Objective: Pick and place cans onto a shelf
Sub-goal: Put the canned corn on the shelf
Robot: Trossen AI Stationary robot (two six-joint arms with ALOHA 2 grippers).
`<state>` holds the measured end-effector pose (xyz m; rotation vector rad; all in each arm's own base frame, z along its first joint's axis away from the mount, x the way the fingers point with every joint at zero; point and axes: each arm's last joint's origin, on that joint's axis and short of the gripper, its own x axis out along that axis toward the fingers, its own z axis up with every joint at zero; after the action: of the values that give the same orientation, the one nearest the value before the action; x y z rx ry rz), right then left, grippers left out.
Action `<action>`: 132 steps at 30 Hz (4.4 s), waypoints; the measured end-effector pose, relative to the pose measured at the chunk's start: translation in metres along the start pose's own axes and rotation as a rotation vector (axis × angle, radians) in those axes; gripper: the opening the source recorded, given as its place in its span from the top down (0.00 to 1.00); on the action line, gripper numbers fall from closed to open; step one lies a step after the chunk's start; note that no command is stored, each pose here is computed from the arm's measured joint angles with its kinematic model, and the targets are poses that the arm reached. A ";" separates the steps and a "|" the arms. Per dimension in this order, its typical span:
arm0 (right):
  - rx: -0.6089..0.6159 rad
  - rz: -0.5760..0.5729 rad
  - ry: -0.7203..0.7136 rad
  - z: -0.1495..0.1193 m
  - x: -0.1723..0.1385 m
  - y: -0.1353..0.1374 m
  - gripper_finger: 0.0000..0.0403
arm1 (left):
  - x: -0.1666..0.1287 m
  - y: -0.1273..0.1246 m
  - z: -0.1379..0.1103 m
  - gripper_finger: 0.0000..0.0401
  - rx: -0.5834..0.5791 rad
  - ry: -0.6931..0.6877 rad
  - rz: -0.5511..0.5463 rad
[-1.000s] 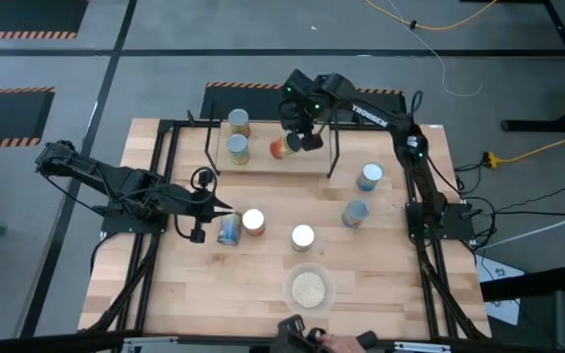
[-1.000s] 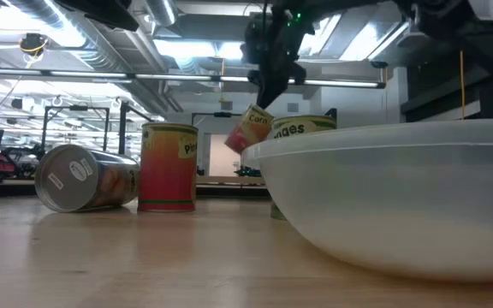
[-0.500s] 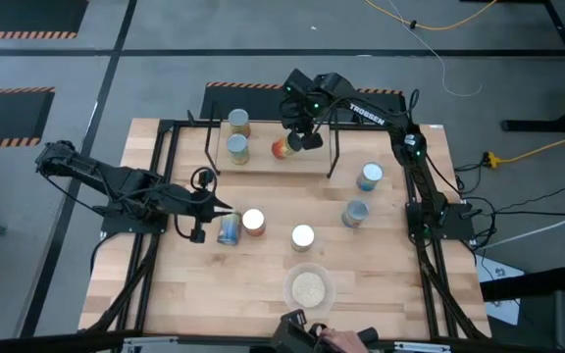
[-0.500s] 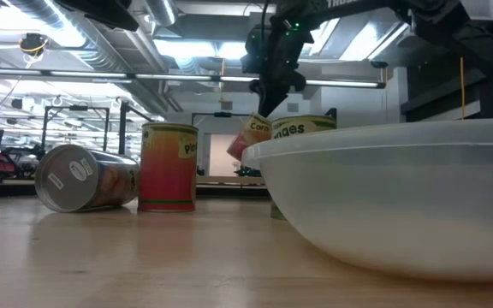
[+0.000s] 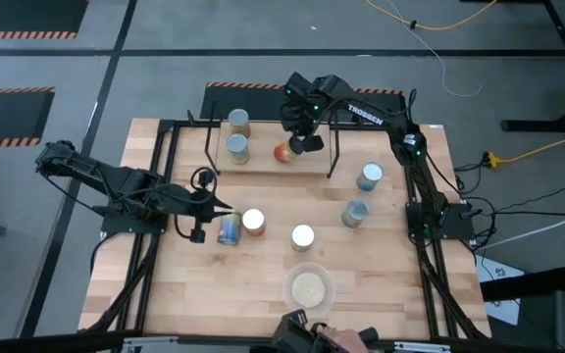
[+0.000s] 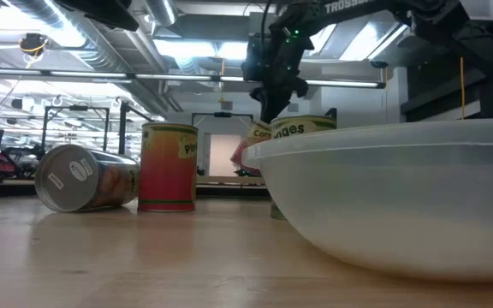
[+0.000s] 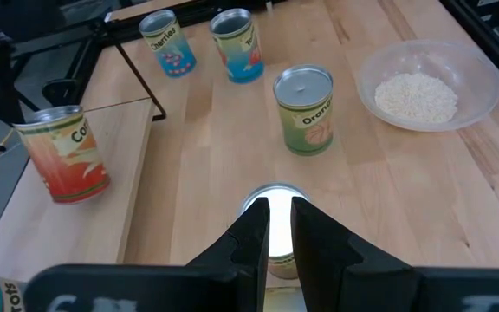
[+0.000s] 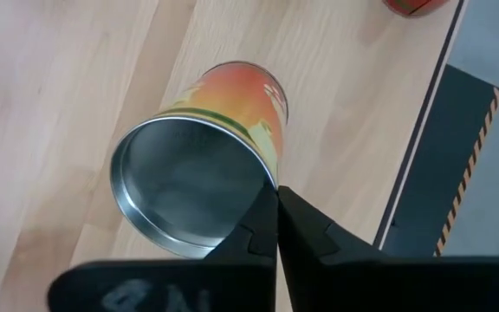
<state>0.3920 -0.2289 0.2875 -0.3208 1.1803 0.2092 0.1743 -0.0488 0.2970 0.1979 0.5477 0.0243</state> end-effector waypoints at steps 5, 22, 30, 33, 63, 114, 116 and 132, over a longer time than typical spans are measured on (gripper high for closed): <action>-0.002 -0.009 -0.007 0.001 0.000 -0.001 0.95 | 0.000 0.000 0.000 0.89 0.000 0.000 0.000; -0.011 -0.048 -0.041 0.004 0.000 -0.005 0.94 | 0.000 0.000 0.000 0.89 0.000 0.000 0.000; -0.014 -0.058 -0.049 0.005 0.000 -0.006 0.86 | 0.000 0.000 0.000 0.89 0.000 0.000 0.000; -0.018 -0.074 -0.063 0.006 -0.001 -0.007 0.83 | 0.000 0.000 0.000 0.89 0.000 0.000 0.000; 0.017 -0.308 0.106 0.061 0.004 0.044 0.81 | 0.000 0.000 0.000 0.89 0.000 0.000 0.000; 0.859 -0.234 -0.095 0.041 0.024 0.010 0.81 | 0.000 0.000 0.000 0.89 0.000 0.002 0.000; 0.860 -0.234 -0.095 0.041 0.024 0.010 0.81 | 0.000 0.000 0.000 0.89 0.000 0.002 0.000; 0.861 -0.314 -0.067 0.039 0.023 0.008 0.81 | 0.000 0.000 0.000 0.89 0.000 0.002 0.000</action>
<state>0.4314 -0.2080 0.2782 0.2612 1.0356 -0.5536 0.1743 -0.0489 0.2968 0.1976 0.5494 0.0247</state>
